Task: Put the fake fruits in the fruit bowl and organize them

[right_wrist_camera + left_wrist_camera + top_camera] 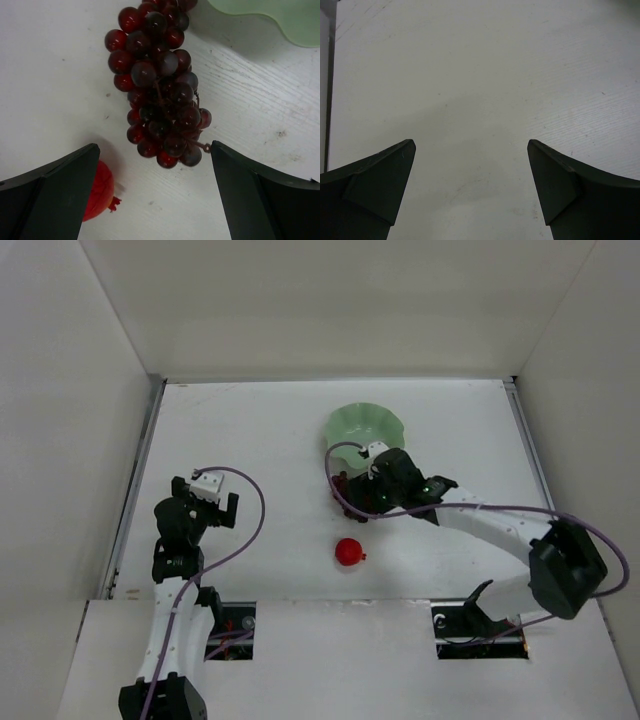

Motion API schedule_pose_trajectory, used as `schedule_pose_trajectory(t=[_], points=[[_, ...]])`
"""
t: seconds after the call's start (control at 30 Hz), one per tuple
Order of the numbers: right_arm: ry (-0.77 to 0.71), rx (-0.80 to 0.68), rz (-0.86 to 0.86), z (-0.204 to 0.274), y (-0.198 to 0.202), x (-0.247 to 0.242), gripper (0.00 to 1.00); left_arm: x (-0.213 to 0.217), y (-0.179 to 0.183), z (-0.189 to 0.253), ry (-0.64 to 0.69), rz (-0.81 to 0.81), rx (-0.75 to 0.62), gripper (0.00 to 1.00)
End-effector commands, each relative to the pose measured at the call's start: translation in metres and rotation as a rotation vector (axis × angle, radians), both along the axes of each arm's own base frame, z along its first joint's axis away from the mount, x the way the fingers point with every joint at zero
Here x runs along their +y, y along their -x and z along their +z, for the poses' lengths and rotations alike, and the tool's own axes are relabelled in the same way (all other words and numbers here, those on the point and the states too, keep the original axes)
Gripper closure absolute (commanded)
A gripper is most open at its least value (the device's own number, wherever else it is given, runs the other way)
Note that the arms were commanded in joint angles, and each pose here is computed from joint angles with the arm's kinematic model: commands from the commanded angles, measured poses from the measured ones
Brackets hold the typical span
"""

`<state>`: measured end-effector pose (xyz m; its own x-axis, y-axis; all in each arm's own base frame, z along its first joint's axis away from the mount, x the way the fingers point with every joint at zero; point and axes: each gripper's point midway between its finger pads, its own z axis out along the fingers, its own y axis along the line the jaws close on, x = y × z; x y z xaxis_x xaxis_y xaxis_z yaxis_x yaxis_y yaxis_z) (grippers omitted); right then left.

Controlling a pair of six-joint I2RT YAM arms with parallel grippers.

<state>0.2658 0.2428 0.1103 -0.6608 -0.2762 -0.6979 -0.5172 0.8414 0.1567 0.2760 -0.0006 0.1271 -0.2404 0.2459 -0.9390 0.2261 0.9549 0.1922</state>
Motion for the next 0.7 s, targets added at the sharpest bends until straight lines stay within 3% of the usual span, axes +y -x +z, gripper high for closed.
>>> schedule_pose_trajectory(t=[0.0, 0.27, 0.47, 0.5, 0.57, 0.67], points=[[0.014, -0.040, -0.035, -0.003, -0.030, 0.012, 0.00, -0.001, -0.003, 0.014, -0.011, -0.019, -0.049, 0.00], [0.085, -0.050, -0.100, -0.039, -0.058, 0.018, 0.02, 0.007, -0.003, 0.014, -0.004, 0.012, -0.045, 0.00], [0.028, -0.118, -0.014, -0.008, -0.042, 0.039, 0.84, 0.010, -0.003, 0.013, -0.005, 0.021, -0.044, 0.00], [0.016, -0.138, 0.025, 0.002, -0.036, 0.045, 0.92, 0.010, -0.003, 0.013, -0.005, 0.021, -0.042, 0.00], [-0.019, -0.180, 0.104, 0.025, -0.022, 0.058, 0.98, 0.010, -0.004, 0.011, -0.003, 0.021, -0.036, 0.00], [-0.119, -0.271, 0.128, 0.081, -0.014, 0.068, 1.00, 0.010, -0.004, 0.010, -0.004, 0.021, -0.032, 0.00]])
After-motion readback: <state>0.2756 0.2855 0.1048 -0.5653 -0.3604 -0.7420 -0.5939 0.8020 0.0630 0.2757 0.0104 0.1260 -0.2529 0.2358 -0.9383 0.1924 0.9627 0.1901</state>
